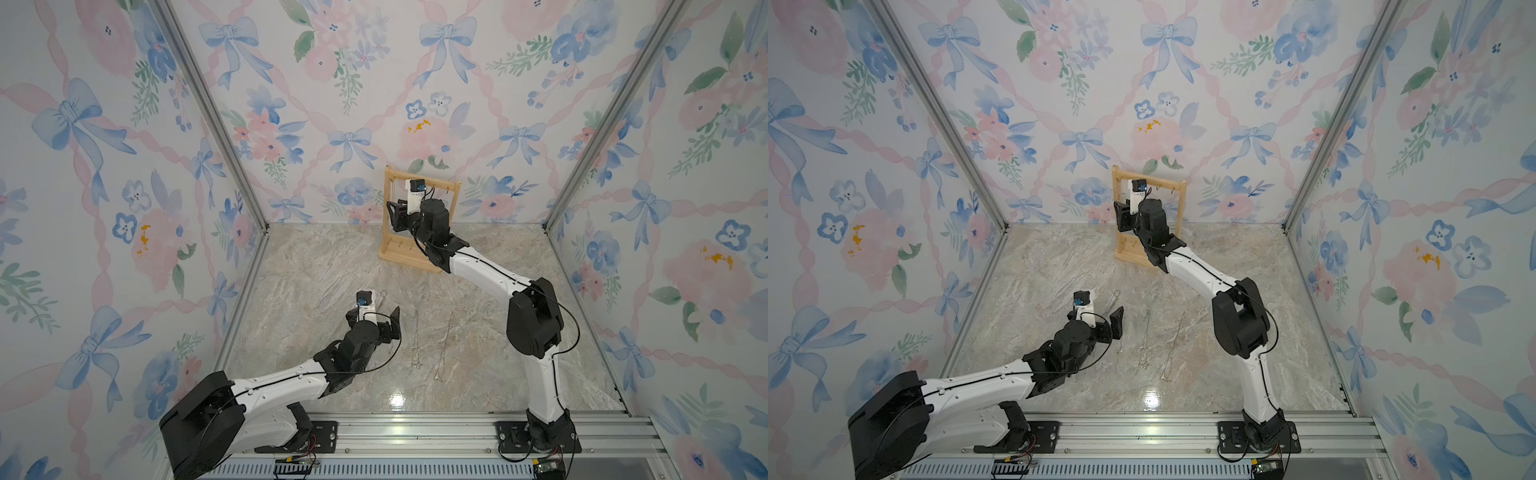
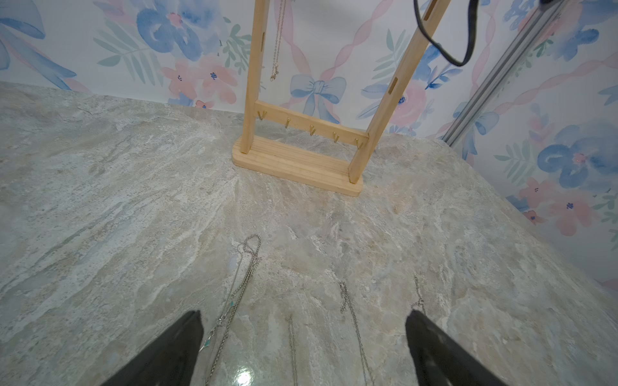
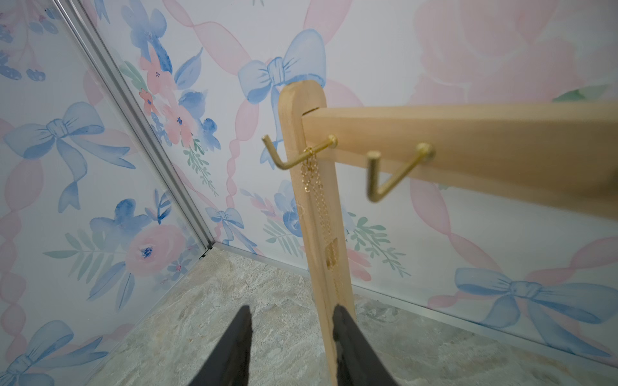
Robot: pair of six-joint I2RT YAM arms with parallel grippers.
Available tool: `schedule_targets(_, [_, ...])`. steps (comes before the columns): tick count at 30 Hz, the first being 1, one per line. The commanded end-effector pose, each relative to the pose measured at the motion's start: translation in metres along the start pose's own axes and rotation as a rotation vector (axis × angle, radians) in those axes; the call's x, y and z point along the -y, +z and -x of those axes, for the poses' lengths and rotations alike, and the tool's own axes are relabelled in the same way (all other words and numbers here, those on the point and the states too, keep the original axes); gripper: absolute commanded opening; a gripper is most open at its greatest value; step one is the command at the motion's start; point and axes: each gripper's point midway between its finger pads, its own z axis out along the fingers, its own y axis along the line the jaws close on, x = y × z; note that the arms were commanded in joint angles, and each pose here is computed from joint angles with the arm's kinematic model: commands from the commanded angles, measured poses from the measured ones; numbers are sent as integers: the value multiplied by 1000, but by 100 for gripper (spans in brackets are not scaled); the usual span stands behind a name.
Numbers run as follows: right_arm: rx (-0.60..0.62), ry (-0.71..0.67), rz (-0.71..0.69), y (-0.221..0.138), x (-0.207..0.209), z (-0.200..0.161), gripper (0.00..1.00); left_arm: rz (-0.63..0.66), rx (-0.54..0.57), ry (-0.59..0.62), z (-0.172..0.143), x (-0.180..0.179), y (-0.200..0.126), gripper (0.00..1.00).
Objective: Take the necklace off the jewelry display stand
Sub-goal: Take off the necklace from the stand.
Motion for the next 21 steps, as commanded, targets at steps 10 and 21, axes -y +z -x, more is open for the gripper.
schedule_targets(10, [108, 3, 18, 27, 23, 20, 40, -35, -16, 34, -4, 5, 1, 98])
schedule_targets(21, [85, 7, 74, 42, 18, 24, 36, -56, -40, 50, -9, 11, 6, 98])
